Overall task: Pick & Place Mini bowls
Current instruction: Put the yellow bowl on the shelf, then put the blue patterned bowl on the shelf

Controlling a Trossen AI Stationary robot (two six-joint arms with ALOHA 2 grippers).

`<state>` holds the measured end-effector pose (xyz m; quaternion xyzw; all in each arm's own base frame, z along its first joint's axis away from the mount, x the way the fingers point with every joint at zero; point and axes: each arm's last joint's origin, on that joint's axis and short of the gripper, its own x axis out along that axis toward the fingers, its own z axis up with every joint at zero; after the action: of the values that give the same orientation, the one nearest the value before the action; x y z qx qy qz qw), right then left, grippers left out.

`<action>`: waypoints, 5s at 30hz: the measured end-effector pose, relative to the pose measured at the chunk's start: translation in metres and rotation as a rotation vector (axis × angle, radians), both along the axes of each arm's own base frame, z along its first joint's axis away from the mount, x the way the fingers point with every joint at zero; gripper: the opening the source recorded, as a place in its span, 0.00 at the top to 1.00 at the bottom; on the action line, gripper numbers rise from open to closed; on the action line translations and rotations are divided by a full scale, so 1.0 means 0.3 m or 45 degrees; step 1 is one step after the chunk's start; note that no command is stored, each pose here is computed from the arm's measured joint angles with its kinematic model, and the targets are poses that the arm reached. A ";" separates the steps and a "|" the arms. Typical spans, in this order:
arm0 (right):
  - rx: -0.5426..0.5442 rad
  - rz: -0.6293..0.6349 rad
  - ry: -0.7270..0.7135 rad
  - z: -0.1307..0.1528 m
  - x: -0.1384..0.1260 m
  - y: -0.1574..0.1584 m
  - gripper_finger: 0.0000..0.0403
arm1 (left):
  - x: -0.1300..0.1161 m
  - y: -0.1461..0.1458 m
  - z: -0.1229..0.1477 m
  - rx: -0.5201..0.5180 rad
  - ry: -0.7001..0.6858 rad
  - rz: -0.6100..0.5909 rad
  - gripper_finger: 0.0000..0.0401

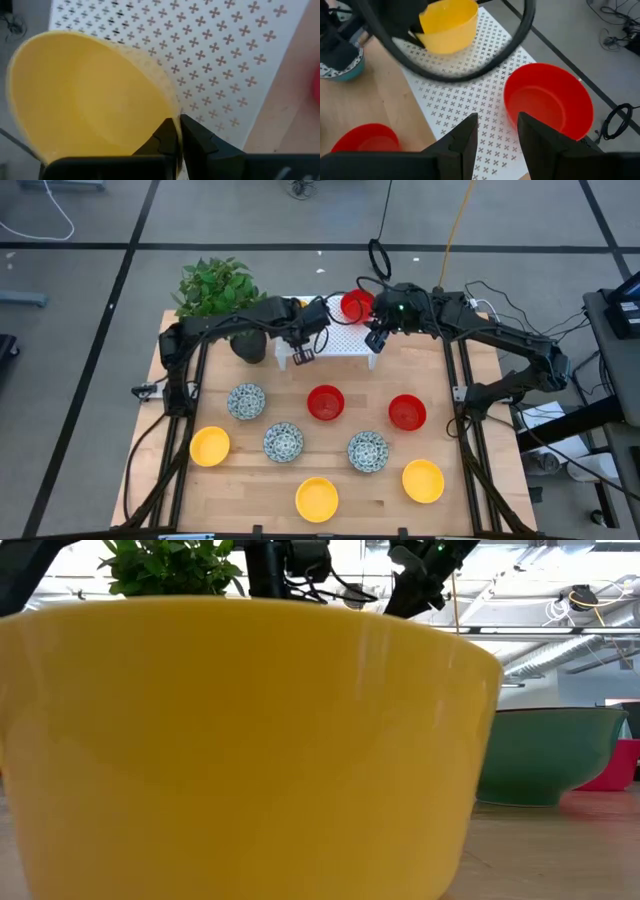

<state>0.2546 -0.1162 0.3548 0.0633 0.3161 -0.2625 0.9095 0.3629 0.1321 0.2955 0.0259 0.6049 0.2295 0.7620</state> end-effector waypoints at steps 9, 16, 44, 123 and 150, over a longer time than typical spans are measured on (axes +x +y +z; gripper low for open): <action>0.001 -0.004 0.001 -0.001 -0.001 -0.003 0.69 | 0.008 0.003 -0.019 -0.001 0.032 -0.020 0.93; 0.001 -0.004 0.001 0.000 -0.001 -0.002 0.69 | 0.007 0.008 -0.018 0.057 0.052 -0.007 0.91; 0.002 -0.004 0.001 0.000 -0.001 -0.002 0.69 | 0.014 -0.021 0.010 0.313 0.074 0.047 0.59; 0.077 0.283 0.091 -0.022 0.051 0.224 0.69 | -0.131 -1.010 -0.360 -0.419 -0.051 -0.007 0.95; 0.051 0.287 0.044 0.012 0.015 0.229 0.69 | -0.001 -0.981 -0.078 -0.159 -0.347 -0.307 0.99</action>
<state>0.2590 -0.0474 0.3585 0.0408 0.3420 -0.1533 0.9262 0.3627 -0.1623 0.2720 0.0196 0.5015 0.1000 0.8591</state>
